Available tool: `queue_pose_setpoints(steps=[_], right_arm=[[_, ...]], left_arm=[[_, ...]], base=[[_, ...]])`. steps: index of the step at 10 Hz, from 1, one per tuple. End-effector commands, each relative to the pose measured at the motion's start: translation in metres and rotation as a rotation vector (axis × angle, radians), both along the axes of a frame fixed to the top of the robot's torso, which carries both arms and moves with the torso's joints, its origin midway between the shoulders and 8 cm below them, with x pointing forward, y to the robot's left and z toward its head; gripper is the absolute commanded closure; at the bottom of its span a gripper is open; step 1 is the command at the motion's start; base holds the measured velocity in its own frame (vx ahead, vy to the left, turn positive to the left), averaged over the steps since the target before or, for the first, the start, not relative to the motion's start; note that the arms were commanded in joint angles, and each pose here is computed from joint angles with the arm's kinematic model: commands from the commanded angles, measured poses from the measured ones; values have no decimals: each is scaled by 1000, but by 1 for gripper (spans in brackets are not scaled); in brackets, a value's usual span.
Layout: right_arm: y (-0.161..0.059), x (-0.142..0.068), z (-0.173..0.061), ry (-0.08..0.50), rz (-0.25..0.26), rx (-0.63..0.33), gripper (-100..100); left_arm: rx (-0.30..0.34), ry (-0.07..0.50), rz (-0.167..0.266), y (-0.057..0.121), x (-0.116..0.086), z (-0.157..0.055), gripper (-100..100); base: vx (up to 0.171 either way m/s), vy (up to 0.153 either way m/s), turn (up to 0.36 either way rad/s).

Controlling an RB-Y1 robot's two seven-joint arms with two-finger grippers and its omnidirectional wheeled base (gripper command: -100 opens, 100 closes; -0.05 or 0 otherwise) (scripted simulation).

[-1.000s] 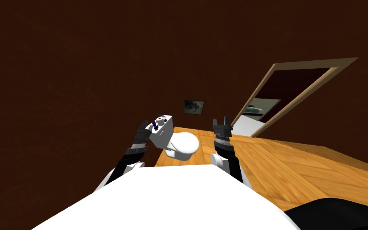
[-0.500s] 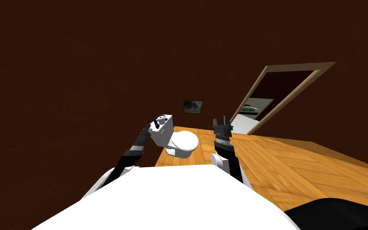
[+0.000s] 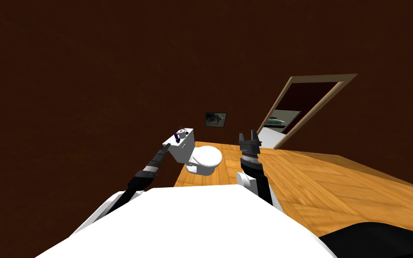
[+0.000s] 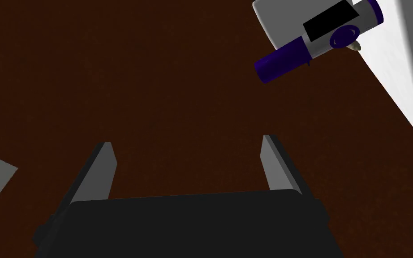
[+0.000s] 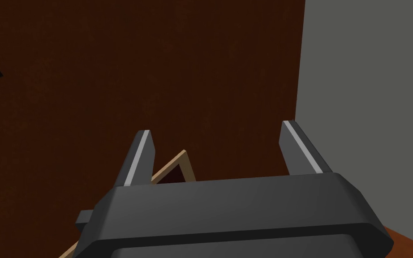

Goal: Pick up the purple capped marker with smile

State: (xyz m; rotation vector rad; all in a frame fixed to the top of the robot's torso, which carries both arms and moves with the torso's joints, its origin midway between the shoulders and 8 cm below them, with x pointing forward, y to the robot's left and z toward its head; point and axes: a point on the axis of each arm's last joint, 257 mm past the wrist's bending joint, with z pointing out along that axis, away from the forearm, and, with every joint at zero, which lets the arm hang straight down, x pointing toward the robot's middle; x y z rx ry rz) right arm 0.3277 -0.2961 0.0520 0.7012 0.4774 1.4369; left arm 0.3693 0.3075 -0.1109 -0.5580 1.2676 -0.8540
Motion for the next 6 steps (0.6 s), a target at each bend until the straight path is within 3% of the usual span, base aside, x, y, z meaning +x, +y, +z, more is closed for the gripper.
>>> queue_pose_setpoints(steps=[1, 4, 6], right_arm=[[0, 0, 0, 0, 0, 0, 0], [0, 0, 0, 0, 0, 0, 0], [0, 0, 0, 0, 0, 0, 0]], left_arm=[[63, 34, 5, 6, 1, -13, -100], [223, 99, 10, 21, 0, -35, -100], [312, 123, 13, 29, 1, -44, -100]], base=[[-47, 12, -28], [-23, 10, -45], [52, 0, -37]])
